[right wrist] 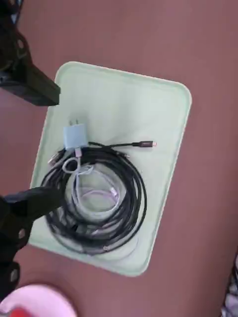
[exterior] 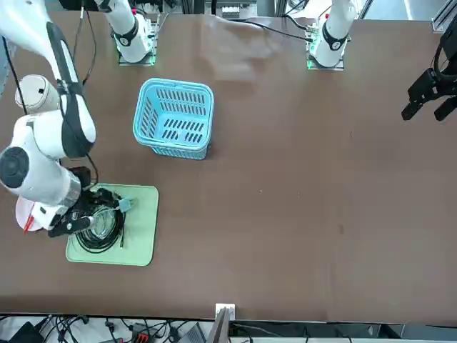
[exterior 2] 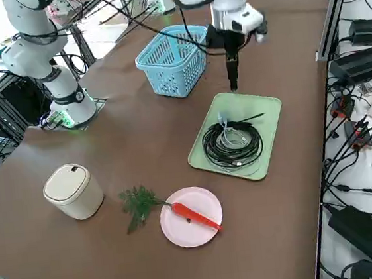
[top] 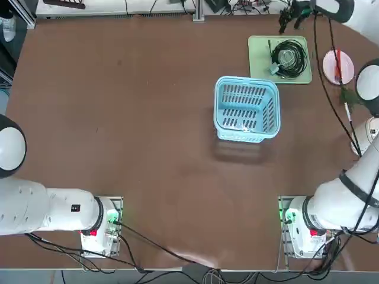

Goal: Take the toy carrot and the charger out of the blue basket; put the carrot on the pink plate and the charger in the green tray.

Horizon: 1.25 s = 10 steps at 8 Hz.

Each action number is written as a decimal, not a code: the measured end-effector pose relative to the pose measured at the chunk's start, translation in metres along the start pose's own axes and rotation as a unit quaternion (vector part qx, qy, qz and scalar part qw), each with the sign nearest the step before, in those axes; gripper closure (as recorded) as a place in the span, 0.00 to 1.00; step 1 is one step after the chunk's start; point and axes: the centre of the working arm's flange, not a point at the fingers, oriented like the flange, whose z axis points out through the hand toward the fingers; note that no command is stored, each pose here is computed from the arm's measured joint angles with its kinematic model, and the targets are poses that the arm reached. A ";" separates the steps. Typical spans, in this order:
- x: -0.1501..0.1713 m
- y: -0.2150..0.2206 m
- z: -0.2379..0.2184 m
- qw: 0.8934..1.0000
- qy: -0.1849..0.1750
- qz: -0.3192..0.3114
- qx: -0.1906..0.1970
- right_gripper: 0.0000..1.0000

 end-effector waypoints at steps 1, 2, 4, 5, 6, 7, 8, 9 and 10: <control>-0.013 0.000 -0.043 1.000 -0.006 0.014 -0.007 0.00; -0.032 -0.004 -0.089 0.999 -0.015 0.033 -0.003 0.00; -0.079 -0.010 -0.174 0.997 -0.019 0.071 0.014 0.00; -0.098 -0.007 -0.202 0.995 -0.017 0.099 0.019 0.00; -0.110 -0.002 -0.215 0.991 -0.017 0.129 0.022 0.00; -0.113 0.004 -0.216 0.988 -0.018 0.150 0.022 0.00; -0.113 0.011 -0.209 0.987 -0.025 0.159 0.022 0.00; -0.111 0.018 -0.200 0.986 -0.033 0.164 0.023 0.00; -0.109 0.024 -0.189 0.985 -0.042 0.167 0.025 0.00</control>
